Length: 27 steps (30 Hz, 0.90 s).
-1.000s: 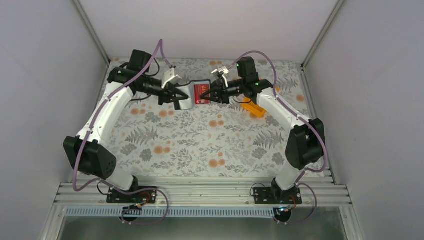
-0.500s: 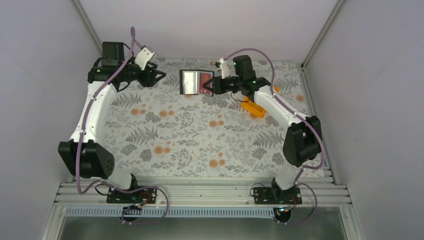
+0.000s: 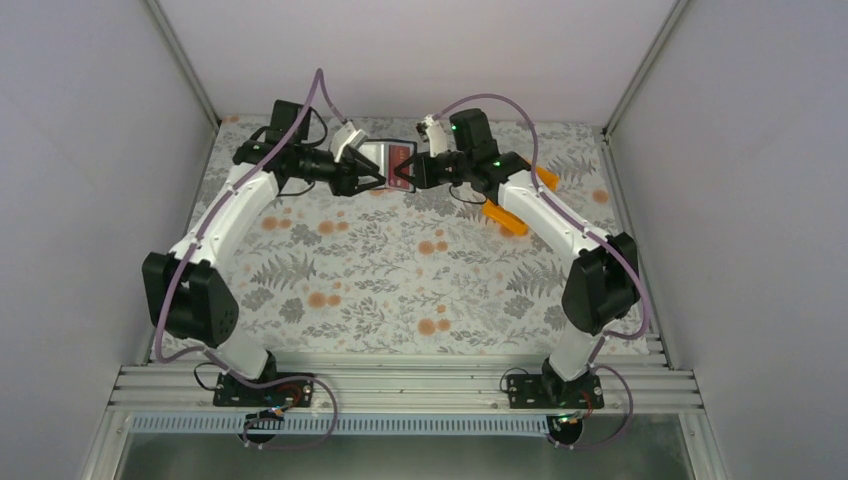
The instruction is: Take the credit cards out of the card holder
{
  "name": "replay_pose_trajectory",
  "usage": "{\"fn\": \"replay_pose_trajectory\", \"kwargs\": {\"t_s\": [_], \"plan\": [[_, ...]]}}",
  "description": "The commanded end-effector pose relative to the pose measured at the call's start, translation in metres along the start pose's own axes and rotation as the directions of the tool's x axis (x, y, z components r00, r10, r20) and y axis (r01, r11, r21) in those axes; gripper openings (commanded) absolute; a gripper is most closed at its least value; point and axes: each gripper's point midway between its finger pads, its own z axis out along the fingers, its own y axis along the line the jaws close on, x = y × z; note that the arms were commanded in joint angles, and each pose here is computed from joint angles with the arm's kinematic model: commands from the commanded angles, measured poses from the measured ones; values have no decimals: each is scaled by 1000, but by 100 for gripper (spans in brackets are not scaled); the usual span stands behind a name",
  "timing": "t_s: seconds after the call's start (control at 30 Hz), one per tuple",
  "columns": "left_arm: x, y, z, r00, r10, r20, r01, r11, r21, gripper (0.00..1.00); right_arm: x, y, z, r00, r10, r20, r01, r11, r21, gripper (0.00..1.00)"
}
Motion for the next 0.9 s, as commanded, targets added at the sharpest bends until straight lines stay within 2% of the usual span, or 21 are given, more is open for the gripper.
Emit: {"fn": "replay_pose_trajectory", "kwargs": {"t_s": [0.0, 0.27, 0.47, 0.73, 0.87], "plan": [[-3, 11, 10, 998, -57, 41, 56, 998, 24, 41, -18, 39, -14, 993, -95, 71, 104, 986, -132, 4], [2, 31, 6, 991, -120, 53, 121, 993, -4, 36, -17, 70, -21, 979, -179, 95, 198, 948, -248, 4], [2, 30, -3, 993, -103, 56, 105, 994, -19, 37, -18, 92, -31, 967, -221, 130, 253, 902, -350, 4], [-1, -1, 6, 997, -66, 50, 61, 994, 96, 33, -20, 110, -37, 952, -257, 166, 304, 855, -419, 4], [-11, -24, 5, 995, -66, 74, 48, 974, 220, 33, -17, 116, -38, 945, -281, 170, 328, 833, -446, 4]]}}
